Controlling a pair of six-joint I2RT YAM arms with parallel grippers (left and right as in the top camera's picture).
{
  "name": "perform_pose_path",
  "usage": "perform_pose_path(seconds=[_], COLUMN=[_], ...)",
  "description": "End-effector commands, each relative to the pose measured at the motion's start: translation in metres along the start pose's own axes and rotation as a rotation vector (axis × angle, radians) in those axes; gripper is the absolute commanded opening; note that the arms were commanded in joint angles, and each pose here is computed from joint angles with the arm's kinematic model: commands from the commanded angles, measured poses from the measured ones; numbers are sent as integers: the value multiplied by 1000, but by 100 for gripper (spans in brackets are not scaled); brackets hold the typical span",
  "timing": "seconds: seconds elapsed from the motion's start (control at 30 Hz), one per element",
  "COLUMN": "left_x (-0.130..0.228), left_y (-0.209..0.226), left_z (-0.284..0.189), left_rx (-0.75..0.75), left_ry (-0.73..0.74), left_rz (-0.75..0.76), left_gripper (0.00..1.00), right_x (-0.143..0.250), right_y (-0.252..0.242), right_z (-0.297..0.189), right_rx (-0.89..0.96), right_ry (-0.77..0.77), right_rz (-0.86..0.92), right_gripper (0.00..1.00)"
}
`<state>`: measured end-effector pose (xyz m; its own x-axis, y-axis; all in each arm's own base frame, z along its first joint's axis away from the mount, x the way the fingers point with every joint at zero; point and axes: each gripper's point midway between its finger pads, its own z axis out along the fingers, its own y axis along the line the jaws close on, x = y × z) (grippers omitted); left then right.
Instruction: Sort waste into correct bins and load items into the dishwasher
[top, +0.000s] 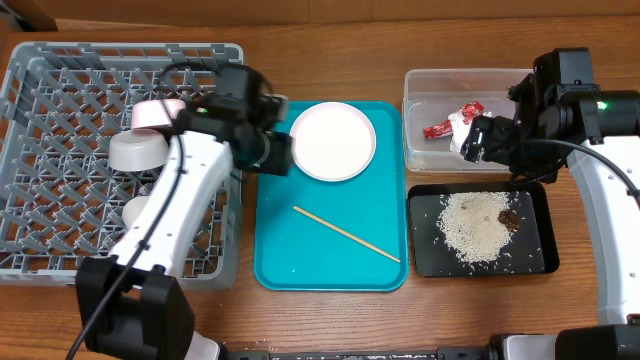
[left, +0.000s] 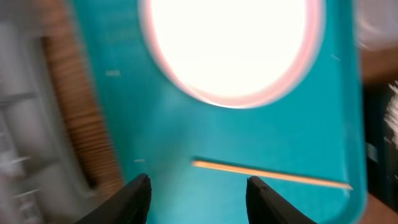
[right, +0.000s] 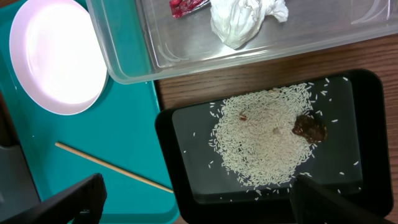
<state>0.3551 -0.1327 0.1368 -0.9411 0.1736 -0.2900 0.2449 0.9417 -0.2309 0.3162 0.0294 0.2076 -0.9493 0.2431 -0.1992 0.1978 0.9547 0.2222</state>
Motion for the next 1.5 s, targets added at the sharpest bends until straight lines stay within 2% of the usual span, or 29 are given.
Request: perform_pose_path(seconds=[0.0,0.17,0.23,0.3,0.5,0.6,0.7,0.9,0.93,0.97,1.1,1.17,1.3,1.47], left_x=[19,51,62,75,93,102,104,109,112,114,115,113,105,94], left_y=[-32,-46,-57,-69,-78,-74,-73,-70,-71,-70,-69,-67,-56,-34], left_z=[8,31,43,58,92,101,111,138,142,145,147,145,140,125], left_rx=[14,-76,-75,-70,-88,-118,-129,-145,-140,-143,-145,-143,-146,-155], left_ry=[43,102,112,118,72,87,100,134,150,160,169,163,148,123], left_rz=[-8,-269,-327,-391,-444,-481,-485,-504,-508,-511,-517,-525,-557,-626], left_gripper=[51,51,57,57,58,58,63,62,61,55,20,11,4,4], right_x=[-2,-2,-2,-2,-2,-2,-2,-2,-2,-2,-2,-2,-2,-2], right_y=[0,0,0,0,0,0,0,0,0,0,0,0,0,0], right_z=[-4,-4,-4,-4,-4,-4,-4,-4,-4,-4,-4,-4,-4,-4], right_rx=[2,2,2,2,2,2,2,2,2,2,2,2,2,2], right_ry=[-16,-16,-17,-16,-16,-16,-17,-16,-16,-16,-16,-16,-16,-16], right_rz=[-6,-6,-6,-6,-6,-6,-6,-6,-6,-6,-6,-6,-6,-6], right_gripper=[96,96,96,96,96,96,96,96,96,96,96,96,96,96])
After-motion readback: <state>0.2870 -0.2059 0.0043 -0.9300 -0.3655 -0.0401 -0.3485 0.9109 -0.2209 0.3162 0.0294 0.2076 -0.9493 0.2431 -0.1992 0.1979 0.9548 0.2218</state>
